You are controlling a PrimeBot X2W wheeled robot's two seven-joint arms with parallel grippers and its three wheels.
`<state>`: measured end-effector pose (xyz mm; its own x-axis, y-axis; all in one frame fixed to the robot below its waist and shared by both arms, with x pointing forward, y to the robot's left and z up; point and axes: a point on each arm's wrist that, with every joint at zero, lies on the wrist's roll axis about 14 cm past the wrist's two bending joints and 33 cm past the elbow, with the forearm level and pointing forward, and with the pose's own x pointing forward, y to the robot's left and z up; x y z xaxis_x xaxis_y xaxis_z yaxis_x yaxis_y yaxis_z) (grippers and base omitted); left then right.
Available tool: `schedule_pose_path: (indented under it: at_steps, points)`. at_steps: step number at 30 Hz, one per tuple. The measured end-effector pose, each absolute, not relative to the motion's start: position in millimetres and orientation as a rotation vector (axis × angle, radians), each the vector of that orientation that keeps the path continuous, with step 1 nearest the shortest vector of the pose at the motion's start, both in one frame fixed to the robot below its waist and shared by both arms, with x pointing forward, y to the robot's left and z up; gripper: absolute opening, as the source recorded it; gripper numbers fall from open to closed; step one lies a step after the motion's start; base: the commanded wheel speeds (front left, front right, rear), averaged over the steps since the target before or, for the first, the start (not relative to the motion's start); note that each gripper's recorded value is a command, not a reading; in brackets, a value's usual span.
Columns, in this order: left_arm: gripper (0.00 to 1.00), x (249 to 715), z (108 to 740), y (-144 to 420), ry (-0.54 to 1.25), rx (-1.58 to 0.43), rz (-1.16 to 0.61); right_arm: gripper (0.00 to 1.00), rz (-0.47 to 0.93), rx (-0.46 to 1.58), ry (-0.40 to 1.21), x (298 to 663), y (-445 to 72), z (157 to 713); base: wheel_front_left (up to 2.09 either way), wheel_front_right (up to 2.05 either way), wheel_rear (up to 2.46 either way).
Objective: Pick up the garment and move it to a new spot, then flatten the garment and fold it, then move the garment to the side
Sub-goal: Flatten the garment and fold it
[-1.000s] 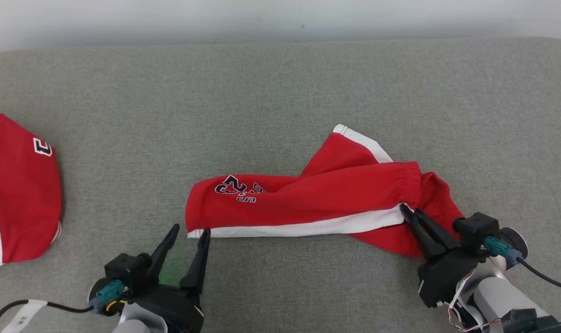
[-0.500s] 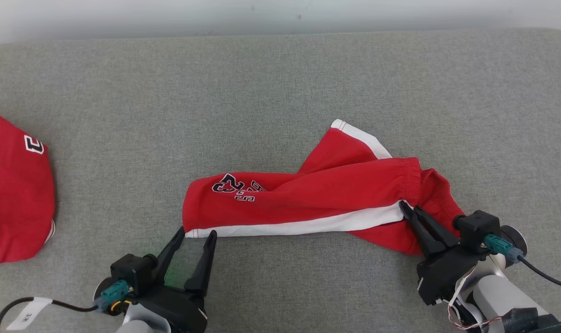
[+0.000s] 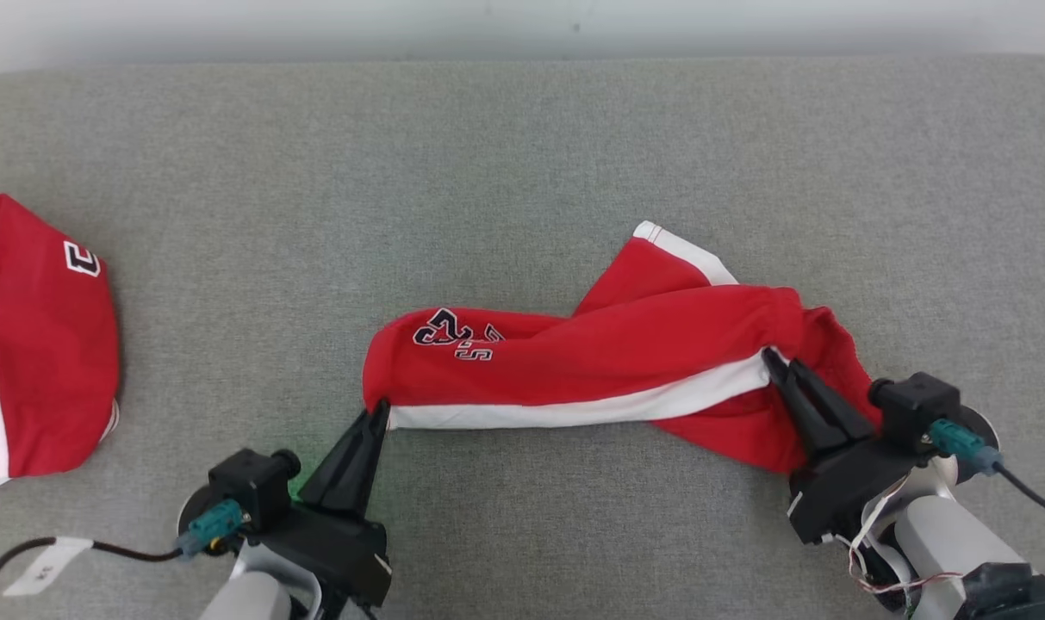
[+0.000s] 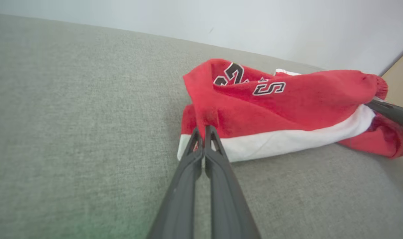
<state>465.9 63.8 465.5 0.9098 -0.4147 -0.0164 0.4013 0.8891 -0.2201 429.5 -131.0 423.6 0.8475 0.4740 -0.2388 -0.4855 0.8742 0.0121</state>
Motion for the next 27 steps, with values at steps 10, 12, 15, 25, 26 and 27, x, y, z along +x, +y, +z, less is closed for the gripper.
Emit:
schedule_pose_path:
  at_steps: [10,12,15,25,26,27]
  points:
    - [0.0,485.5,571.5,84.4,-0.214,-0.109,-0.471,0.0,0.51,0.003,0.014,460.7,-117.6,505.9,0.0,0.0,0.0]
    - [0.0,491.0,598.4,89.1,-0.272,-0.082,-0.479,0.0,0.516,0.012,-0.047,469.8,-113.3,531.3,0.0,0.0,0.0]
    - [0.0,498.4,641.3,95.2,-0.358,-0.004,-0.494,0.0,0.53,-0.005,-0.157,484.9,-107.0,577.5,0.0,0.0,0.0]
    - [0.0,514.8,724.3,106.2,-0.476,0.188,-0.493,0.0,0.557,-0.137,-0.382,513.7,-84.5,684.4,0.0,0.0,0.0]
    - [0.0,517.1,728.6,108.0,-0.479,0.205,-0.488,0.0,0.552,-0.144,-0.393,516.3,-84.2,691.1,0.0,0.0,0.0]
    - [0.0,519.1,734.3,110.3,-0.486,0.21,-0.48,0.0,0.547,-0.143,-0.399,518.7,-83.5,695.7,0.0,0.0,0.0]
